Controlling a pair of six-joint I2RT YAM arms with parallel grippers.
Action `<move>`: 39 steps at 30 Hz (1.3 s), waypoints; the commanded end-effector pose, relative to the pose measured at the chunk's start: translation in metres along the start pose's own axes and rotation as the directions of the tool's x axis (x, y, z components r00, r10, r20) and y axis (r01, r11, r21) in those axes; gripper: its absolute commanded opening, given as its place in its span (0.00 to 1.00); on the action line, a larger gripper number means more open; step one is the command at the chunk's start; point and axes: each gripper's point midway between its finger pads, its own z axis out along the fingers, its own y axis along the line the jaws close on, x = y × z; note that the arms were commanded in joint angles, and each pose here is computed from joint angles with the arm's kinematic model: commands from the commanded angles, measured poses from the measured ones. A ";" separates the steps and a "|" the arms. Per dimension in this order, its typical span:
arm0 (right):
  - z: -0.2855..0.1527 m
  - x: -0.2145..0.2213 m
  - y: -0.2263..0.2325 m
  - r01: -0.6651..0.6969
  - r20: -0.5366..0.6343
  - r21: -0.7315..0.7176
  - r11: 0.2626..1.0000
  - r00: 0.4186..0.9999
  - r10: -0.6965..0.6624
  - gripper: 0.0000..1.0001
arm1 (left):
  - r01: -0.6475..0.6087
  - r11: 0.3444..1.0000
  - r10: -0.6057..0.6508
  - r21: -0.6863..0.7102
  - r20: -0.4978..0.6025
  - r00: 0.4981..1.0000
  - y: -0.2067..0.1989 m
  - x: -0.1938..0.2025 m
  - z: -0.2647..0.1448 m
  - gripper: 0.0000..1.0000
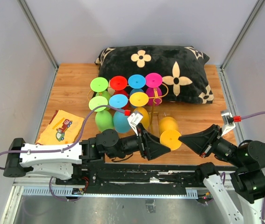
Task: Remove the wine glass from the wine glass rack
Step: Place the wine glass at the center of the board.
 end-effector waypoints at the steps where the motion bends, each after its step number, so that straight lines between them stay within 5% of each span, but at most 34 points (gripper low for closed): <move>1: -0.004 -0.005 0.020 0.039 0.007 -0.073 0.997 0.999 -0.039 0.01 | -0.005 0.998 0.005 0.062 0.004 1.000 -0.016 -0.002 0.005 0.58; 20: -0.005 -0.001 0.024 0.055 -0.015 -0.104 0.993 0.998 -0.056 0.01 | 0.005 0.995 -0.008 0.103 0.031 0.999 -0.025 -0.009 0.004 0.39; 22: -0.006 0.000 0.024 0.064 -0.021 -0.103 0.993 0.998 -0.066 0.01 | 0.000 0.993 -0.003 0.115 0.024 1.000 -0.028 -0.008 0.005 0.31; 25: -0.008 -0.002 0.022 0.091 -0.013 -0.072 0.993 0.996 -0.092 0.01 | -0.015 0.992 0.015 0.126 -0.004 1.000 -0.028 -0.002 0.006 0.08; 30: -0.015 -0.018 0.011 0.202 0.009 0.075 0.977 0.979 -0.203 0.40 | -0.088 0.987 0.096 0.138 -0.056 0.994 -0.024 0.011 0.001 0.00; 34: -0.026 -0.038 -0.027 0.262 -0.029 0.340 0.903 0.963 -0.269 0.49 | -0.192 0.965 0.217 0.176 -0.136 0.967 -0.014 0.033 -0.008 0.01; 39: -0.043 -0.045 -0.093 0.250 -0.162 0.646 0.722 0.968 -0.190 0.59 | -0.310 0.920 0.368 0.241 -0.251 0.895 0.013 0.075 -0.024 0.01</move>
